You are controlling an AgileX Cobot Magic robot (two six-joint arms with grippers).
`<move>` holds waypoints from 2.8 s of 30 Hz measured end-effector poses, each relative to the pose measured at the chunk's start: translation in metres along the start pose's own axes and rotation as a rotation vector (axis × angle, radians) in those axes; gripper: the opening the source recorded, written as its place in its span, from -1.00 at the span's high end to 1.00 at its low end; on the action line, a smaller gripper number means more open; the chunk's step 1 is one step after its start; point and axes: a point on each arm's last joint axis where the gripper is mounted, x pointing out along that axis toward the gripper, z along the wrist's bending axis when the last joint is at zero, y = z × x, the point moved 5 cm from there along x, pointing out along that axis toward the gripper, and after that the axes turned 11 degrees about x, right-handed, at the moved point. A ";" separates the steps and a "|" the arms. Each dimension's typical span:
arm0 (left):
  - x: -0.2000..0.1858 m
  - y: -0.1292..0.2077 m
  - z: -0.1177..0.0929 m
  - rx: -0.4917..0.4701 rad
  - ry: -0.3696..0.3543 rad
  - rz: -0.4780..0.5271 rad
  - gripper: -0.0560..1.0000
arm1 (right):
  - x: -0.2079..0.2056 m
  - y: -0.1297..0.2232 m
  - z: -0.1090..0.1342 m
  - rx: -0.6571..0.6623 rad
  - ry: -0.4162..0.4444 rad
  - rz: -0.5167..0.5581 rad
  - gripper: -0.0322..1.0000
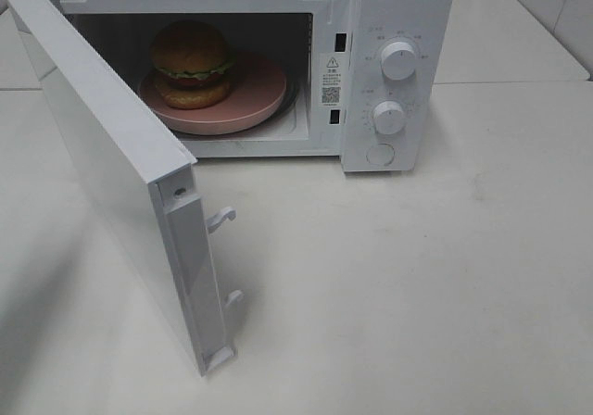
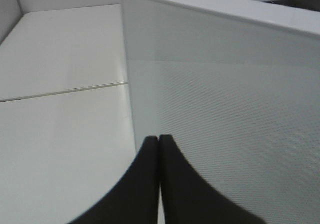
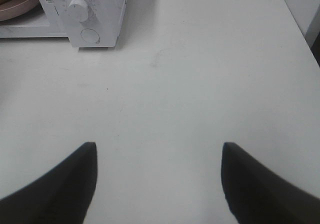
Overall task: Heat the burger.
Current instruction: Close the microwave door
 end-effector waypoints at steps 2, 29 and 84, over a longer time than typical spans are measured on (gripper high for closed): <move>0.003 0.001 -0.004 0.007 0.018 -0.004 0.89 | 0.000 0.000 0.000 0.000 0.000 0.000 -0.38; 0.055 0.008 -0.111 0.038 0.343 -0.056 0.89 | 0.000 0.000 0.000 0.000 0.000 0.000 -0.38; 0.191 -0.061 -0.205 -0.025 0.398 -0.065 0.89 | 0.000 0.000 0.000 0.000 0.000 0.000 -0.38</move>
